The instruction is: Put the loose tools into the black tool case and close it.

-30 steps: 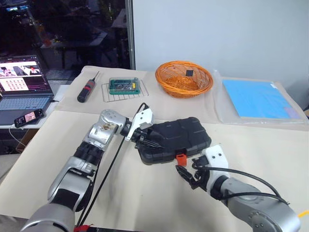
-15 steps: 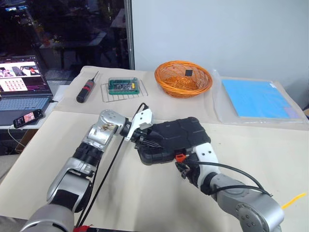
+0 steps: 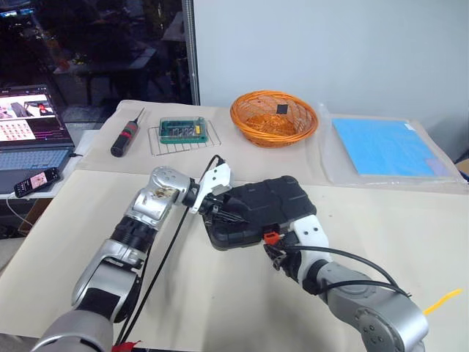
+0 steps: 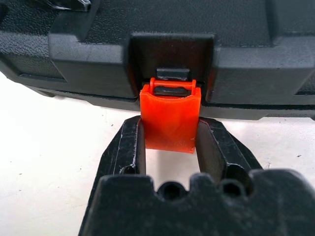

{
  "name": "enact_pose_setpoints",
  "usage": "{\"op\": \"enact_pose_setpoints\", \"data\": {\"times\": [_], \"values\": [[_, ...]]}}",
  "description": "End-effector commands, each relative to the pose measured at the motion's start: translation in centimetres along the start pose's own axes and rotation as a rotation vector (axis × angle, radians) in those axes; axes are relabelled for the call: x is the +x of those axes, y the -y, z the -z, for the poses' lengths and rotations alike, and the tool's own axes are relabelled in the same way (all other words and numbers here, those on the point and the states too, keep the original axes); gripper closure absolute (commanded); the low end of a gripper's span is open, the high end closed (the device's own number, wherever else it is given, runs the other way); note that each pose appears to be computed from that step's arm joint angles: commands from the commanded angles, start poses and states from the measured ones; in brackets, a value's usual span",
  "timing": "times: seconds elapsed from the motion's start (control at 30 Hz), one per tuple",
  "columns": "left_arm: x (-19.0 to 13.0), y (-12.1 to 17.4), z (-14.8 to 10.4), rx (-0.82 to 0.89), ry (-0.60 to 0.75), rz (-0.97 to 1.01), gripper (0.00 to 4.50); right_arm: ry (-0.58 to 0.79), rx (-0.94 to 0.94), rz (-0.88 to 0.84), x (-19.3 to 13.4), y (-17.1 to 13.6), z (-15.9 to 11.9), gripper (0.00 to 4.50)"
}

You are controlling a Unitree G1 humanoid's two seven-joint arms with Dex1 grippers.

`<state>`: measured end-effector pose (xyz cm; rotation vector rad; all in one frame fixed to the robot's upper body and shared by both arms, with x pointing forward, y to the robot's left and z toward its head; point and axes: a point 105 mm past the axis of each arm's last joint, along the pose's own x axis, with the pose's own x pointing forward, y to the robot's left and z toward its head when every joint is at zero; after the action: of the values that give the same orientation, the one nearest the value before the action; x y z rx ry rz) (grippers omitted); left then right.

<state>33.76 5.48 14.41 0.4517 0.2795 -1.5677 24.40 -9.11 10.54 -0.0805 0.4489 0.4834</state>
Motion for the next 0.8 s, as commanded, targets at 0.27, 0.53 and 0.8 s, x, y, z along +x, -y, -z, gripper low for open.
{"op": "enact_pose_setpoints", "data": {"times": [0.27,0.53,0.8], "values": [[0.9,1.2,3.8,-0.041,-0.161,0.035,2.25,0.172,-0.054,-0.002,-1.0,0.0,-3.6,3.34],[1.2,1.1,3.7,-0.047,-0.146,0.029,2.25,0.119,-0.066,-0.006,0.7,0.7,-2.5,2.13],[1.1,0.9,3.7,-0.060,-0.134,0.004,2.25,0.059,-0.063,0.002,-2.9,1.9,-0.7,1.49]]}}
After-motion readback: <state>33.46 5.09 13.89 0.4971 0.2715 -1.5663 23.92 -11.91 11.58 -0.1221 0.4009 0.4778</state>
